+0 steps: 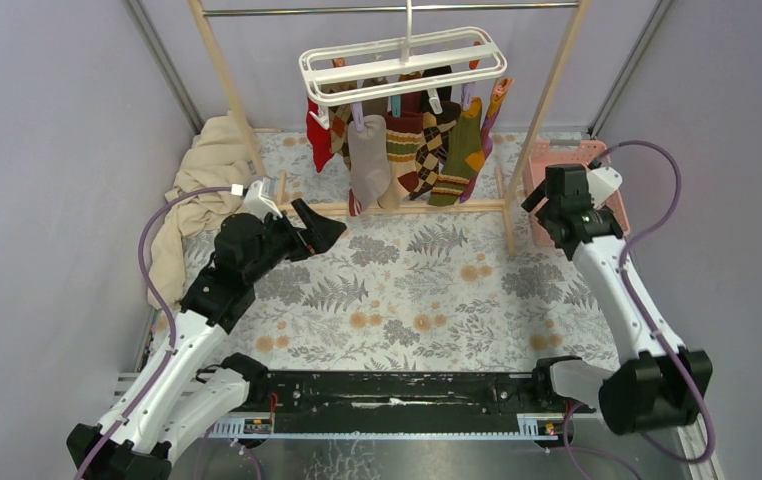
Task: Remove the socks clipped to the hanger
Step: Pick up the bin at the center of the board.
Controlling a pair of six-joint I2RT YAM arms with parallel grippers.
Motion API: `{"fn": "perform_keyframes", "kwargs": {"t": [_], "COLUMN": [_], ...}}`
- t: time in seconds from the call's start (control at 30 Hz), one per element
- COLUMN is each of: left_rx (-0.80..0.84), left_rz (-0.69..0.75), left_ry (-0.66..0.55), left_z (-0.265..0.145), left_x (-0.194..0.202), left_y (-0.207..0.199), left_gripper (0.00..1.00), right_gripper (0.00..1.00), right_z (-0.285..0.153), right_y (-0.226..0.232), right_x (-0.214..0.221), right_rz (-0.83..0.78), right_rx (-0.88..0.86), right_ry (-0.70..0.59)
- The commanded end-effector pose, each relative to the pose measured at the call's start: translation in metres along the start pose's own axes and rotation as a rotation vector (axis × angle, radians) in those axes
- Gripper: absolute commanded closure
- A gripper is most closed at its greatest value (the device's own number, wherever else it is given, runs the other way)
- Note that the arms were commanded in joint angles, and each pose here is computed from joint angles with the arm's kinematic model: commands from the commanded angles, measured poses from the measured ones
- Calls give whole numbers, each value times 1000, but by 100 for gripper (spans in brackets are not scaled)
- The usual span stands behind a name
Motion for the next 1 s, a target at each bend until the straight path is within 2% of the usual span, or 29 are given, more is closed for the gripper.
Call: {"fn": "perform_keyframes", "kwargs": {"t": [0.0, 0.27, 0.83, 0.9, 0.97], "left_rx": [-47, -93, -97, -99, -103], "left_rz": [82, 128, 124, 123, 120], "left_ry": [-55, -36, -20, -19, -19], "left_z": [-6, -10, -8, -7, -7], "left_x": [-13, -10, -6, -6, -5], "left_y": [2, 11, 15, 16, 17], "left_gripper": [1, 1, 1, 1, 1], "right_gripper": [8, 16, 25, 28, 38], "right_z": [14, 55, 129, 133, 136], "right_y": [-28, -57, -75, -77, -79], "right_x": [-12, -14, 32, 38, 45], "right_rz": [25, 142, 182, 184, 186], "right_rx": [245, 365, 473, 475, 474], "right_ry": [-22, 54, 253, 265, 281]}}
Point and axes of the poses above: each gripper's point midway between its finger pads, its own z axis out along the fingers, its own y axis along the line the jaws close on, x = y × z, the point moved 2 cm from there along -z, back along the fingers, and after that the axes turned 11 degrees about -z, right-handed, at the moved point
